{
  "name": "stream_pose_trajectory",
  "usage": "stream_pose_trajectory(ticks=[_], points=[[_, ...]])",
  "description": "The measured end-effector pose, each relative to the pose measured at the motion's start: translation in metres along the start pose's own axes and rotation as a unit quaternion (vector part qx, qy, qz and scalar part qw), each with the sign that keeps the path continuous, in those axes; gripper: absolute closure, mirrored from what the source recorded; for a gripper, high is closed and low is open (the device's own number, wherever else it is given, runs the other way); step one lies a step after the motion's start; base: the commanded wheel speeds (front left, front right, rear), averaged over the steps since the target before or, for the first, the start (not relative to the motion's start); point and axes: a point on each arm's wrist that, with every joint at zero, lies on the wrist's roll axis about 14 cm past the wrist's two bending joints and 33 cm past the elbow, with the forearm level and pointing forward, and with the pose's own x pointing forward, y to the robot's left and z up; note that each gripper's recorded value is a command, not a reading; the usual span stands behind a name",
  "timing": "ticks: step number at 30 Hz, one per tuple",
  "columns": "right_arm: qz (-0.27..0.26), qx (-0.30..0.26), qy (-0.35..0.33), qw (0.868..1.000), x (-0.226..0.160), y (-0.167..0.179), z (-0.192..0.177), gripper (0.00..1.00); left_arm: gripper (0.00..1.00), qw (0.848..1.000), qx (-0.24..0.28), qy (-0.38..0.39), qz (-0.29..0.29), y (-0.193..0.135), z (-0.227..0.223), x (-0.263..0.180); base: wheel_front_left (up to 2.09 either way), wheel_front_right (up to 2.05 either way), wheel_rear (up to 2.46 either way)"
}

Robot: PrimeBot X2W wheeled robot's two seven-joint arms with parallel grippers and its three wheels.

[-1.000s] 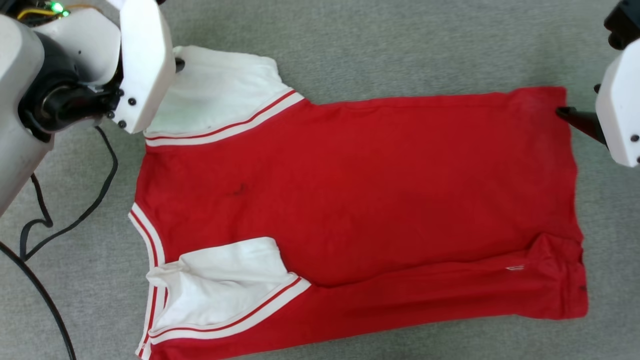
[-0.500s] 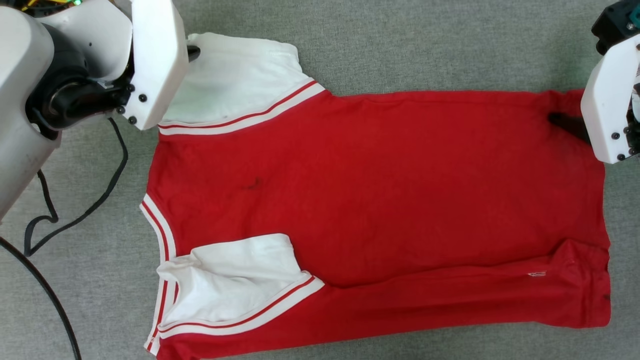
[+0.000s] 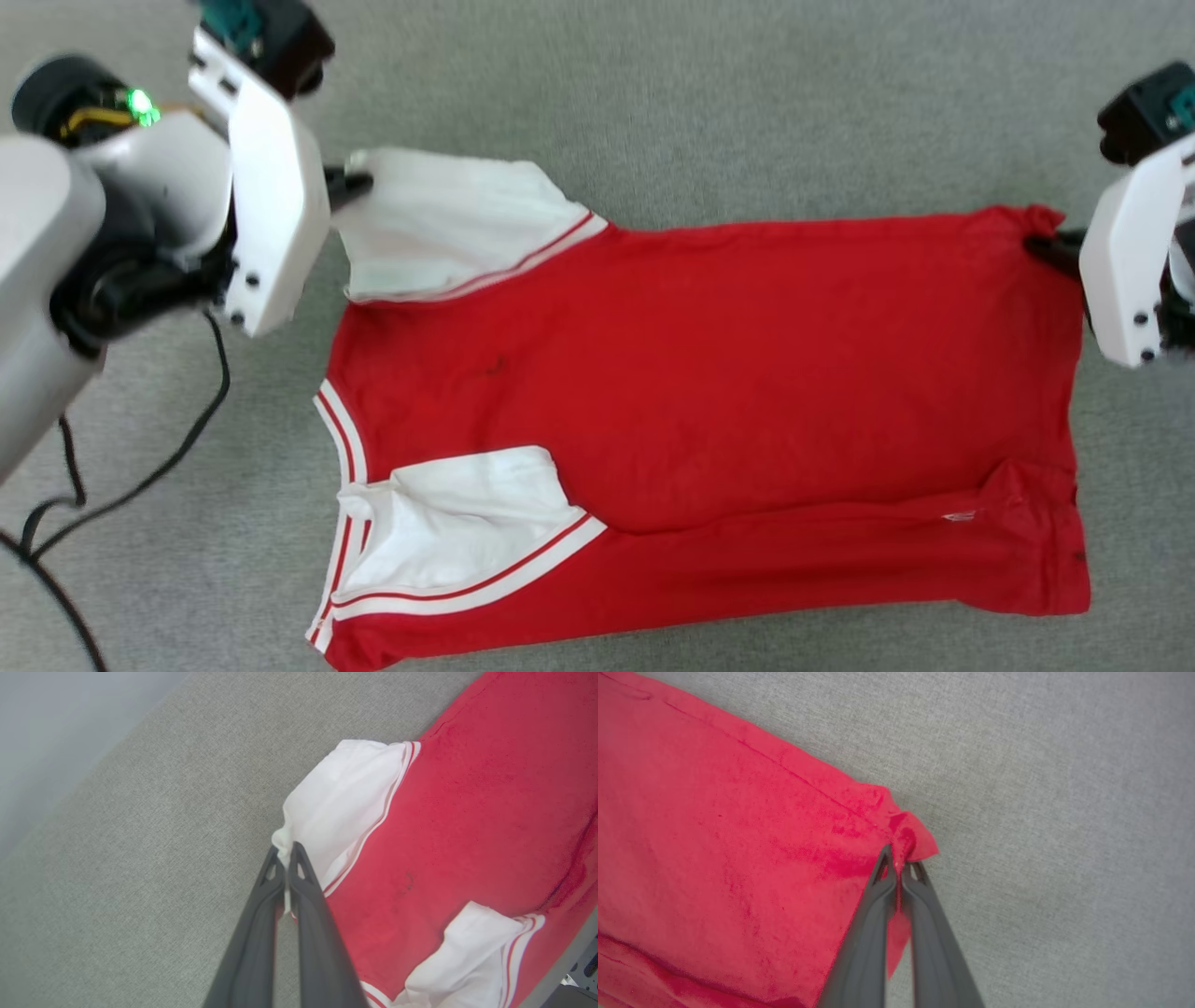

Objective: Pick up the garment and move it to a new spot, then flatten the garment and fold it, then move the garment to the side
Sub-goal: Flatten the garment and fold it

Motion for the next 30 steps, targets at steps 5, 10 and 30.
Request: stream_pose_trajectory(ticks=[5, 10, 30], points=[[0.002, -0.008, -0.040, 0.999, -0.025, 0.006, -0.003, 1.00, 1.00, 1.000, -0.001, -0.013, 0.000, -0.017, -0.015, -0.029, 0.00, 0.00, 0.00], [0.010, -0.011, -0.060, 0.998, -0.042, 0.016, -0.014, 1.00, 1.00, 1.000, -0.006, -0.013, 0.006, -0.034, -0.037, -0.053, 0.00, 0.00, 0.00], [0.055, 0.029, 0.013, 0.998, -0.038, 0.061, -0.133, 1.00, 1.00, 0.983, -0.122, 0.117, -0.069, -0.131, -0.188, -0.049, 0.00, 0.00, 0.00]])
